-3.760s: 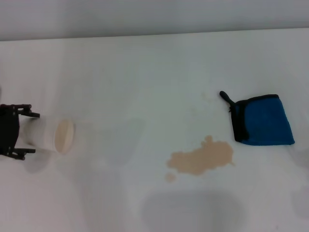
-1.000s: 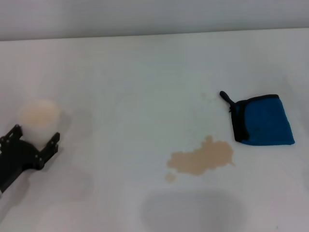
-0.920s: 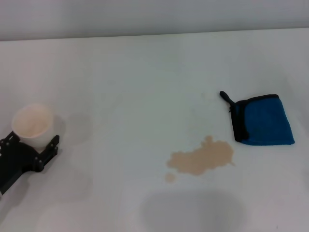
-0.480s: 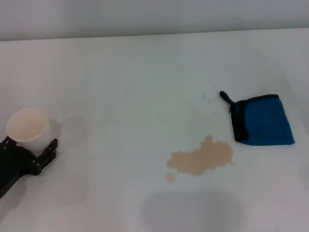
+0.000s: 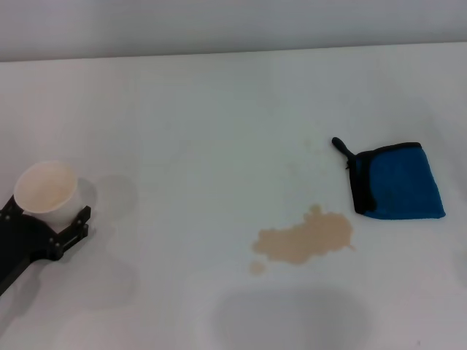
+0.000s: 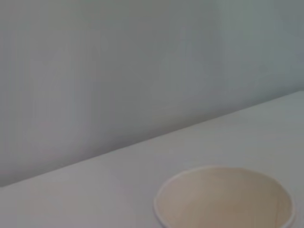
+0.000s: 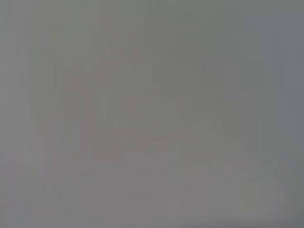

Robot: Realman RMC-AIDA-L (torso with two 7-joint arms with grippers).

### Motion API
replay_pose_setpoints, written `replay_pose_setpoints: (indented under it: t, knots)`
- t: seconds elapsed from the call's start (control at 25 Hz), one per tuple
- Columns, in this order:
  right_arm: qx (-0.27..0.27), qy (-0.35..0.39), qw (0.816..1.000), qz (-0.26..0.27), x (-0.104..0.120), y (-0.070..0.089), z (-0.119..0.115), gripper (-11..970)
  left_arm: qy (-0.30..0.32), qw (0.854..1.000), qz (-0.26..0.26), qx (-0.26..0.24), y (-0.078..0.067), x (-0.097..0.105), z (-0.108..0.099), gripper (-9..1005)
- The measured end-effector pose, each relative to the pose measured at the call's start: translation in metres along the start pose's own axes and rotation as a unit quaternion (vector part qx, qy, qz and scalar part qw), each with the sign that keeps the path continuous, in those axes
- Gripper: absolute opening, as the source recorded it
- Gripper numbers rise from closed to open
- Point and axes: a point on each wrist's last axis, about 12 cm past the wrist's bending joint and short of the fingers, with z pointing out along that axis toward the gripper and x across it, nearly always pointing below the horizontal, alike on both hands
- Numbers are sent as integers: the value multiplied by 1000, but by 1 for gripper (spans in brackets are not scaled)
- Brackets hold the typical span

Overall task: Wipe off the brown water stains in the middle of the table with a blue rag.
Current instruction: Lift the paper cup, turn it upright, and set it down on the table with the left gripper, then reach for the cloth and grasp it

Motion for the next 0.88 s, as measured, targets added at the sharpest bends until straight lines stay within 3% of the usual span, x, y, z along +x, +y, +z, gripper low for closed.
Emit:
replay_pose_setpoints:
  t: [0.52,0.88]
  knots:
    - [6,5,1000,-5,-1,-3,1,862,-11,999,-31,-27,-7,16,-36,882]
    - [-2,10,1000,-4,-9,-10,-3,862,-36,993,-80,-85,-7,23,-62,883]
